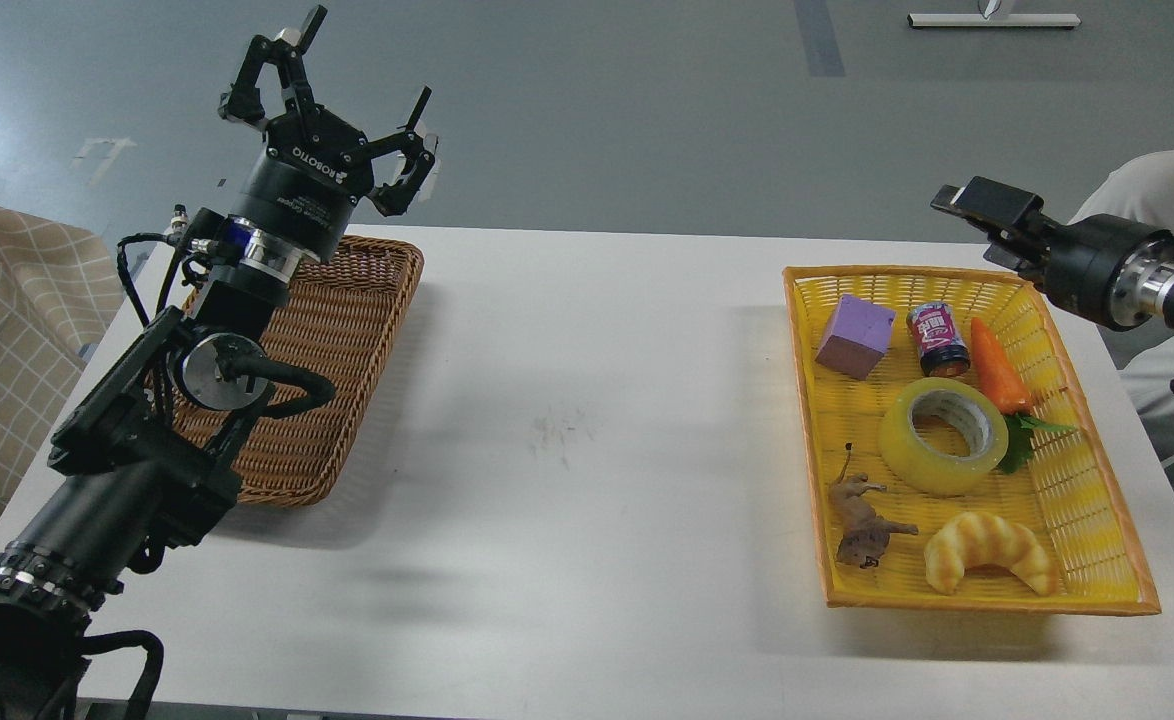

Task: Place and transfer tape with both arms
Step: 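Move the right gripper down into the yellow basket toward the tape roll, then insert the right gripper into the tape roll's hole and grip it, then lift the tape roll out of the yellow basket with the right gripper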

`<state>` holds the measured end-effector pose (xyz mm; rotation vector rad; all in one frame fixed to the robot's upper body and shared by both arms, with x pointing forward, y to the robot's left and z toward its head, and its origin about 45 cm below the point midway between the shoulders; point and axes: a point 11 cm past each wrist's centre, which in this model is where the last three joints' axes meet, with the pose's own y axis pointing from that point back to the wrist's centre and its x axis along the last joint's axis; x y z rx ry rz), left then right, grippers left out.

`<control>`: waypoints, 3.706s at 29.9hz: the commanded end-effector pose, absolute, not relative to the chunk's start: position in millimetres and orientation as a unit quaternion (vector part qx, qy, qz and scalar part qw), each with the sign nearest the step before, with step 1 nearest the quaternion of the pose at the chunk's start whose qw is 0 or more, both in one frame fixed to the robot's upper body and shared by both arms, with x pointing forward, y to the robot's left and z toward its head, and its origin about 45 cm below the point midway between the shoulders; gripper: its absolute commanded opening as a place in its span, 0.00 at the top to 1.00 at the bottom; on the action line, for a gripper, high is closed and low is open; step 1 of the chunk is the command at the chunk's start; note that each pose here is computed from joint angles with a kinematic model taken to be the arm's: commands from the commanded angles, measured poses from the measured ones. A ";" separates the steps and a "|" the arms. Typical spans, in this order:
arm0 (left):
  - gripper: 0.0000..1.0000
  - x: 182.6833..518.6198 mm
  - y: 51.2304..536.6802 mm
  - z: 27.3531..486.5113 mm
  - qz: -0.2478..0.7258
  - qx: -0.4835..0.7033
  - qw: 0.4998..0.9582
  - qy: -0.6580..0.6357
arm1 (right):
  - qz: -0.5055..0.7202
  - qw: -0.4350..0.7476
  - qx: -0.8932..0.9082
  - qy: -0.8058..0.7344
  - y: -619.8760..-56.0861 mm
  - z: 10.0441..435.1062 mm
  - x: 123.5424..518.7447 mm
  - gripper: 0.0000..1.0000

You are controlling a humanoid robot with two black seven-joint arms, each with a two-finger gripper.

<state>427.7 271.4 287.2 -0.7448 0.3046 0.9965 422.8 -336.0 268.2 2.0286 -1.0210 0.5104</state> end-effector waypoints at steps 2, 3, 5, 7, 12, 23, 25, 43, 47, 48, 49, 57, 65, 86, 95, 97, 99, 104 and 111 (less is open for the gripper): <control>0.02 427.7 272.4 287.5 0.466 -0.347 0.802 0.141 | 0.225 0.441 0.790 -0.362 -335.0 257.9 411.4 0.00; 0.02 427.7 272.9 287.6 0.466 -0.346 0.802 0.141 | 0.229 0.452 0.788 -0.350 -334.9 255.2 406.6 0.00; 0.02 427.6 272.9 287.6 0.466 -0.346 0.802 0.140 | 0.233 0.465 0.783 -0.340 -338.3 253.8 402.4 0.00; 0.02 427.7 274.4 288.2 0.467 -0.345 0.802 0.139 | 0.238 0.489 0.771 -0.332 -351.0 252.5 397.2 0.00; 0.02 427.7 274.9 288.3 0.467 -0.345 0.802 0.138 | 0.239 0.509 0.763 -0.319 -357.9 247.3 390.6 0.00; 0.02 427.6 277.0 288.5 0.469 -0.345 0.801 0.137 | 0.248 0.561 0.738 -0.280 -368.7 223.7 377.0 0.02; 0.02 427.7 277.4 288.8 0.469 -0.345 0.801 0.137 | 0.245 0.563 0.739 -0.278 -369.0 221.1 375.4 0.02; 0.02 427.3 278.9 288.3 0.471 -0.346 0.800 0.137 | 0.221 0.592 0.734 -0.250 -377.6 181.7 351.7 0.10; 0.02 427.3 278.9 288.3 0.471 -0.346 0.800 0.137 | 0.223 0.594 0.732 -0.246 -375.9 178.6 351.0 0.11; 0.02 427.3 278.9 288.3 0.471 -0.346 0.800 0.137 | 0.222 0.596 0.733 -0.243 -374.8 175.2 349.5 0.11; 0.02 427.3 278.5 288.0 0.471 -0.346 0.800 0.137 | 0.220 0.596 0.733 -0.241 -374.3 172.5 347.8 0.14; 0.02 427.3 278.9 288.3 0.471 -0.346 0.800 0.137 | 0.213 0.597 0.735 -0.240 -373.4 165.1 346.1 0.26; 0.02 427.0 279.2 287.7 0.471 -0.347 0.799 0.137 | 0.197 0.602 0.734 -0.245 -377.9 155.8 346.8 0.44; 0.02 427.1 278.5 287.5 0.471 -0.347 0.799 0.138 | 0.207 0.596 0.739 -0.235 -370.7 161.0 345.8 1.00; 0.02 427.1 279.1 287.9 0.471 -0.348 0.798 0.138 | 0.282 0.564 0.734 -0.254 -361.8 228.4 354.5 1.00; 0.02 427.2 279.0 288.0 0.471 -0.349 0.798 0.138 | 0.295 0.550 0.736 -0.263 -354.8 240.5 361.6 1.00; 0.02 427.2 278.9 288.0 0.471 -0.349 0.798 0.138 | 0.311 0.543 0.733 -0.268 -349.4 254.1 370.0 1.00; 0.02 427.2 279.4 288.2 0.472 -0.348 0.798 0.137 | 0.340 0.511 0.741 -0.273 -320.6 273.4 388.5 1.00; 0.02 427.4 277.7 288.4 0.470 -0.350 0.798 0.139 | 0.353 0.460 0.773 -0.256 -252.7 268.6 408.4 1.00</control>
